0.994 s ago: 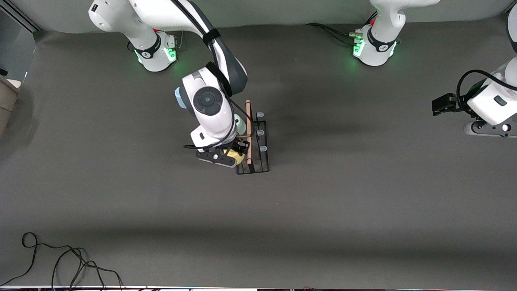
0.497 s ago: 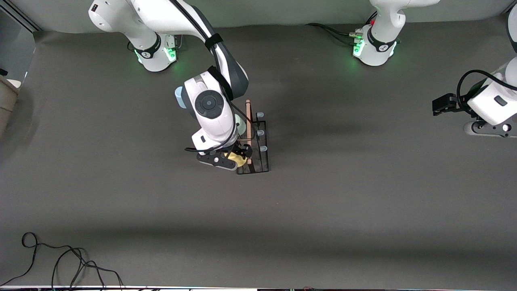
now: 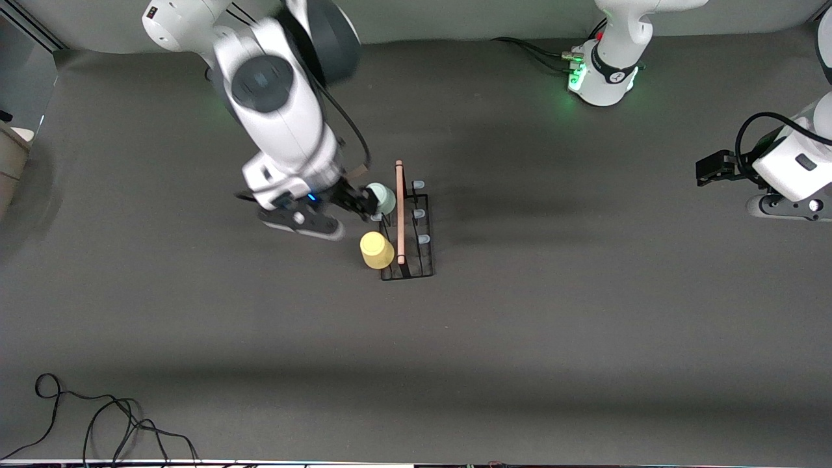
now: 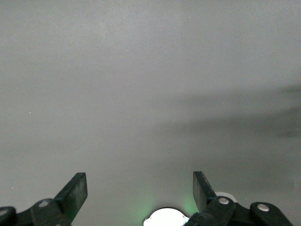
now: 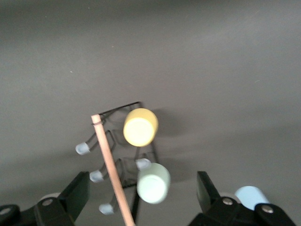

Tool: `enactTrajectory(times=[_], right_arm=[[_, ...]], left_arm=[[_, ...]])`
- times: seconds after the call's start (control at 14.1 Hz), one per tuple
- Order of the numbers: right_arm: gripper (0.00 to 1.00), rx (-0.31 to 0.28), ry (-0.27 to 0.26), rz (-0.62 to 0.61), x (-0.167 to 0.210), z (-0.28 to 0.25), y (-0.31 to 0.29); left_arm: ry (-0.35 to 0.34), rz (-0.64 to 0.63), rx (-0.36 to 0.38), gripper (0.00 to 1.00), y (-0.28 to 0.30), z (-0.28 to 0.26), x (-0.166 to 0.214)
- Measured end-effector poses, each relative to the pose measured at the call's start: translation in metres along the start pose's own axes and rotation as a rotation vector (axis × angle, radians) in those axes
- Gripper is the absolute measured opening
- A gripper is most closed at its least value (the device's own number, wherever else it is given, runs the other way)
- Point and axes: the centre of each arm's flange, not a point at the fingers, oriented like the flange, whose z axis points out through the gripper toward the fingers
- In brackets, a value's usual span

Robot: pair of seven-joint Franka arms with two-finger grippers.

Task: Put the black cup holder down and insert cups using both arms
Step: 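Open the right gripper and withdraw it from the rack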

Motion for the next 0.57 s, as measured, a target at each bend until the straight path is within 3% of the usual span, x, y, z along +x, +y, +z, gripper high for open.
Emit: enactTrajectory(times=[0.35, 0.57], right_arm=[[1.0, -0.014, -0.045, -0.129, 0.037, -0.059, 0.127], [1.0, 0.013, -0.055, -0.176, 0.059, -0.071, 0.223]], left_arm=[[0.0, 0.0, 0.0, 1.0, 0.0, 0.0, 0.0], [0.0, -0.001, 0.0, 1.0, -0.001, 0.0, 0.0]])
